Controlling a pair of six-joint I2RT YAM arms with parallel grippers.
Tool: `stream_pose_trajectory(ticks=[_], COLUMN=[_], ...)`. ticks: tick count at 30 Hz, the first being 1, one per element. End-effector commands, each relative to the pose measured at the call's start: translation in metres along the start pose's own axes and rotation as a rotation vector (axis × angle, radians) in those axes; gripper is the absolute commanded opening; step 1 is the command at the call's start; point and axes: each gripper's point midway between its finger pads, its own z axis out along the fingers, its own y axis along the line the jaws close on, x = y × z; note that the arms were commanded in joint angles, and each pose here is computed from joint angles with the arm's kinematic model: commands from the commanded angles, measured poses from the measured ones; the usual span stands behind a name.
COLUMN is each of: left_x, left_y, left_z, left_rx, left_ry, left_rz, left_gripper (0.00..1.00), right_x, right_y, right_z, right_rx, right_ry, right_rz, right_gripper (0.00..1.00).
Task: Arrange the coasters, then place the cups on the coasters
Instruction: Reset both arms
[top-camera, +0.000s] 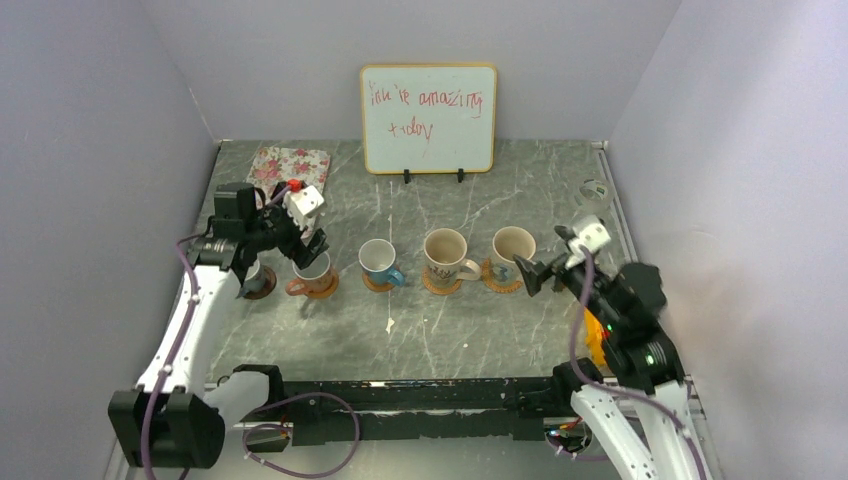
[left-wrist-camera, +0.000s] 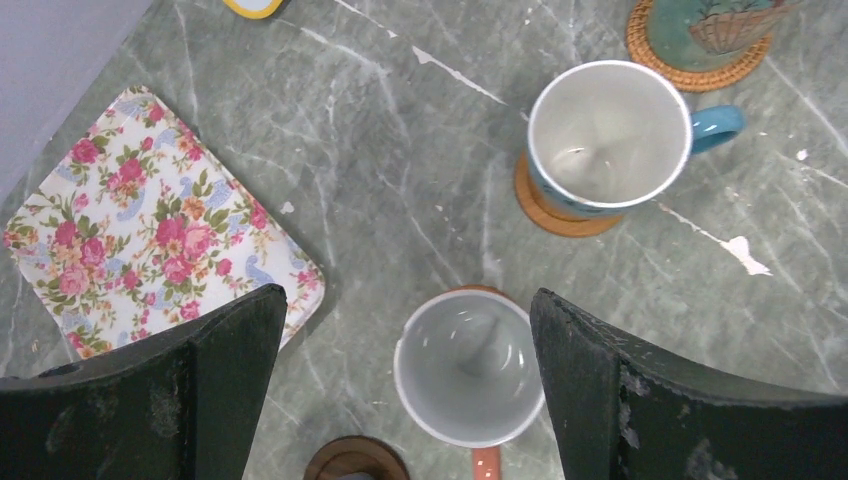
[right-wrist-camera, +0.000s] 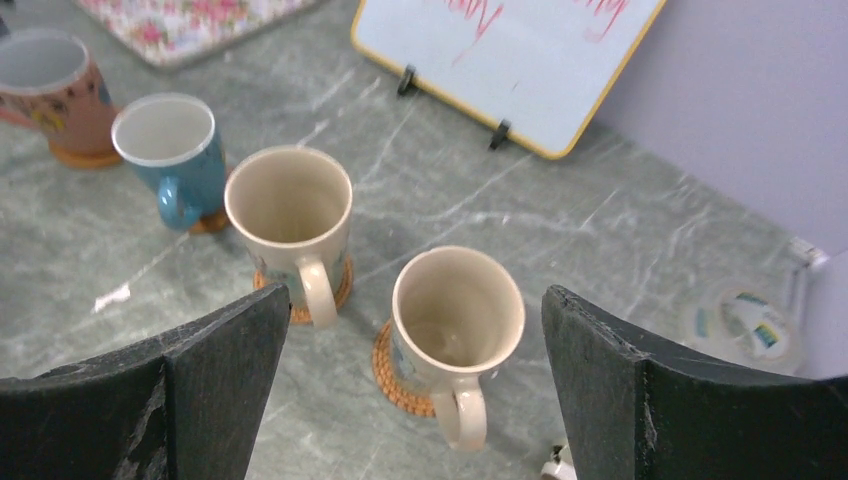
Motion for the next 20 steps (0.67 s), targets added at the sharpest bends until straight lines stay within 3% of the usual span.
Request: stream_pose_trajectory(ticks=[1,6,14,20], left_x=[-0.019,-0.027,-0.037,-0.043], left_y=[-0.021,-0.054,-0.057,-0.078], left_z=[-0.017,-0.047,-0.117,-0.13], left_rx=[-0.021,-0.033,-0.398,-0.381], left_ry=[-0.09,-0.2,-0.411,-0.488], left_rz=[0.025,0.063,0.085,0.166], left_gripper=[0.96,0.96,0.96,0.96], right_x=[-0.032,-0.053,-0.058,-0.061], right_y=[0.001,0.013,0.041,0.034], right_z=[-0.049,-0.091,-0.109,-0.111], right_rx=[0.081,0.09,-0.018,0.024], right_ry=[-0.175,-0.313,-0.383,-0.391], right_rz=[0.001,-0.026,-0.015,0.021], right_gripper=[1.0,1.0,1.0,1.0])
